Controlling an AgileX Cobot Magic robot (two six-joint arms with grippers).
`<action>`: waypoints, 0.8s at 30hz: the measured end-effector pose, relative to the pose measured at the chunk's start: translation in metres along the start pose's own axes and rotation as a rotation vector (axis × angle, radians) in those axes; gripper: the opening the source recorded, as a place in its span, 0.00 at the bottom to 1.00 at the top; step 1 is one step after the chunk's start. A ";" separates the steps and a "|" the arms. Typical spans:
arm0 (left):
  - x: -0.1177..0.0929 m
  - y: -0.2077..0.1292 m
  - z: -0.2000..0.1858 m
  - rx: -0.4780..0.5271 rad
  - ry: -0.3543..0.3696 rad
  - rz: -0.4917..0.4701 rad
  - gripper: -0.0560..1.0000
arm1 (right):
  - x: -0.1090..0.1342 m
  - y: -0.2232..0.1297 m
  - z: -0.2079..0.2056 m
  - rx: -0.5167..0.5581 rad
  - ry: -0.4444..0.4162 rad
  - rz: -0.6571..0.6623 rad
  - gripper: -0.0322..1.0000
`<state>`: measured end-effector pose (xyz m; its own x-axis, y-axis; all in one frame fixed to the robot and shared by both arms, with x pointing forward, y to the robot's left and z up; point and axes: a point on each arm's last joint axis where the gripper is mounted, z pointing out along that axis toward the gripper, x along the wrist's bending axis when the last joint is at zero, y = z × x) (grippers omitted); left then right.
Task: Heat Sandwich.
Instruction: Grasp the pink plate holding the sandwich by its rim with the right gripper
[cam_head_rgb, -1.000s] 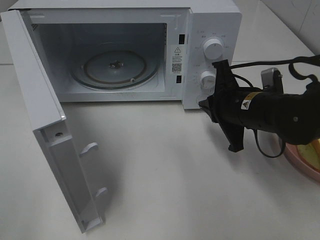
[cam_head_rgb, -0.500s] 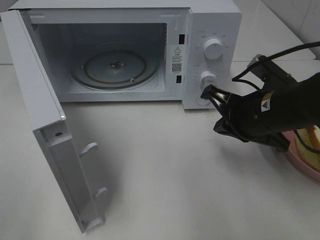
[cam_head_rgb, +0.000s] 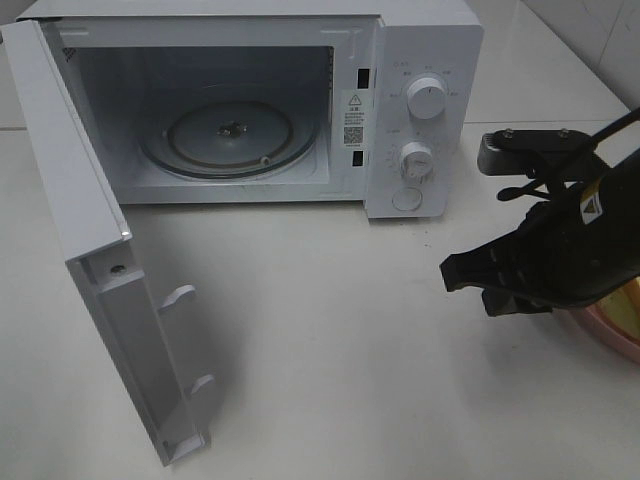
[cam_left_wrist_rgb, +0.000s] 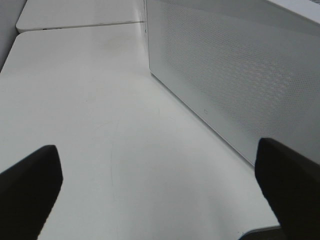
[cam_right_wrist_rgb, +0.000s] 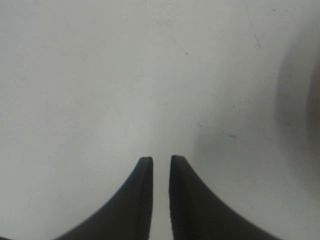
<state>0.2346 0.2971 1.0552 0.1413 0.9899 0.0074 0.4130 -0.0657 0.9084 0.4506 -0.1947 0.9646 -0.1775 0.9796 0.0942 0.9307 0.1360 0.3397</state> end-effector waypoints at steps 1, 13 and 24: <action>0.000 0.000 0.000 0.000 0.000 0.000 0.99 | 0.000 0.002 -0.004 0.014 -0.005 -0.013 0.19; 0.000 0.000 0.000 0.000 0.000 0.000 0.99 | -0.015 0.031 -0.034 0.054 -0.044 -0.089 0.65; 0.000 0.000 0.000 0.000 0.000 0.000 0.99 | -0.046 0.037 -0.039 0.069 -0.092 -0.012 0.98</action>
<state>0.2346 0.2971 1.0552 0.1413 0.9899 0.0074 0.4130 -0.0657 0.9084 0.4809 -0.2400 1.0098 -0.1615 0.9869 0.0036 0.9492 0.1543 0.2742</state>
